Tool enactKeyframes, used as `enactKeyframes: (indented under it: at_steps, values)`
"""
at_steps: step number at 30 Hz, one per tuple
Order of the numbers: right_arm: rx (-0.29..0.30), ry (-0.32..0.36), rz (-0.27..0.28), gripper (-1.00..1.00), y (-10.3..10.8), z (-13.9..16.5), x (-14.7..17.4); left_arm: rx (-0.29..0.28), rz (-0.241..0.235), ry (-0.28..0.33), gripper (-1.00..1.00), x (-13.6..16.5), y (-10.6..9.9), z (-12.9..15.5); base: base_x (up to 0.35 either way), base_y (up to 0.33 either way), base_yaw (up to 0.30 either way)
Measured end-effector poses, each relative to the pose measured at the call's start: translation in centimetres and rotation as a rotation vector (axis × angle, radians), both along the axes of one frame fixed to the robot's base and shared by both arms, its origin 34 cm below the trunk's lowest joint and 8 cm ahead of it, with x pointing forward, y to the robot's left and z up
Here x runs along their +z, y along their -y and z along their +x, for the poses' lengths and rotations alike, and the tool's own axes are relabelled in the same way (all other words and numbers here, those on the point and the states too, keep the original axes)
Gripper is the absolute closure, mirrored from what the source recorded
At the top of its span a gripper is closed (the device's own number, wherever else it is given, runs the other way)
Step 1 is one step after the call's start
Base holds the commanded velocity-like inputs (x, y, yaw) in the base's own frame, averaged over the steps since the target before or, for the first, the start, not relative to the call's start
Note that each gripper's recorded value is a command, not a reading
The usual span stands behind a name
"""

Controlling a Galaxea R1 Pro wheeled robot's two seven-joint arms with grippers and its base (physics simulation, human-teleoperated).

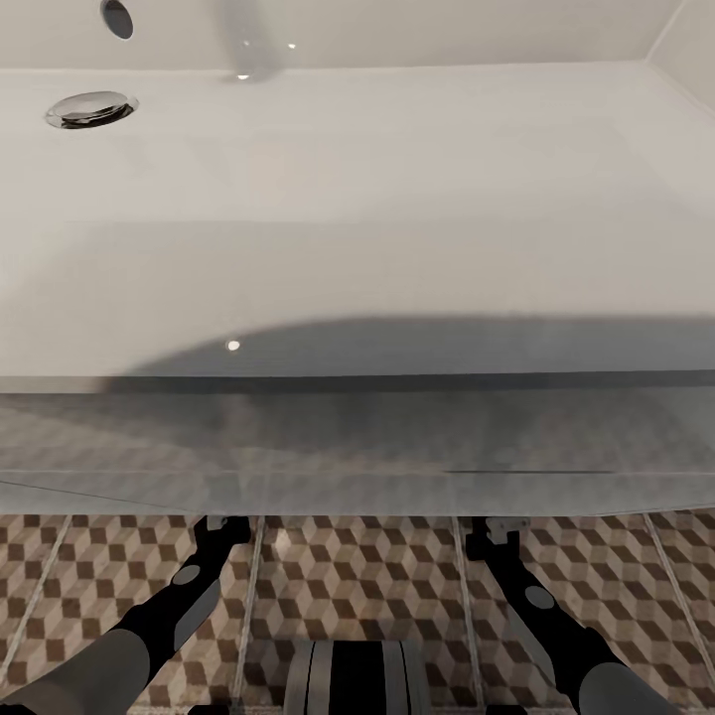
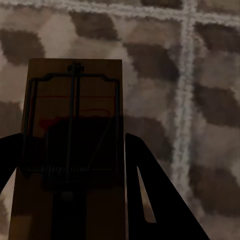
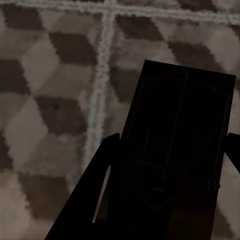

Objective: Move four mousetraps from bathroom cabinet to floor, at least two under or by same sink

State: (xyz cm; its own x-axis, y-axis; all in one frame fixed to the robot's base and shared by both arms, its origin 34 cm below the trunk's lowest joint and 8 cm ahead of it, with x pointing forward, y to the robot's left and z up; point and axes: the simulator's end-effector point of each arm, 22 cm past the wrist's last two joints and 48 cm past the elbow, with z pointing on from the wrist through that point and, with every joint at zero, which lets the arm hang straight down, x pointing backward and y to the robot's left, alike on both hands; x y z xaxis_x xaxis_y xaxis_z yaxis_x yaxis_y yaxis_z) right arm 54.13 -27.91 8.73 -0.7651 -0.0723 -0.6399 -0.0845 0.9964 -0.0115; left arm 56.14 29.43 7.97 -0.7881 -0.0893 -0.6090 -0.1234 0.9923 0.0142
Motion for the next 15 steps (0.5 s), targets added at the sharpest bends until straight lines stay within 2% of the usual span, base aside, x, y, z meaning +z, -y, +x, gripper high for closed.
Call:
enactKeyframes:
  at_steps: [15]
  values:
    - [0.003, 0.0, 0.0, 1.0, -0.06, -0.01, -0.01, -0.002, 0.001, 0.0, 1.0, 0.0, 0.03, 0.01, 0.0, 0.0, 0.0]
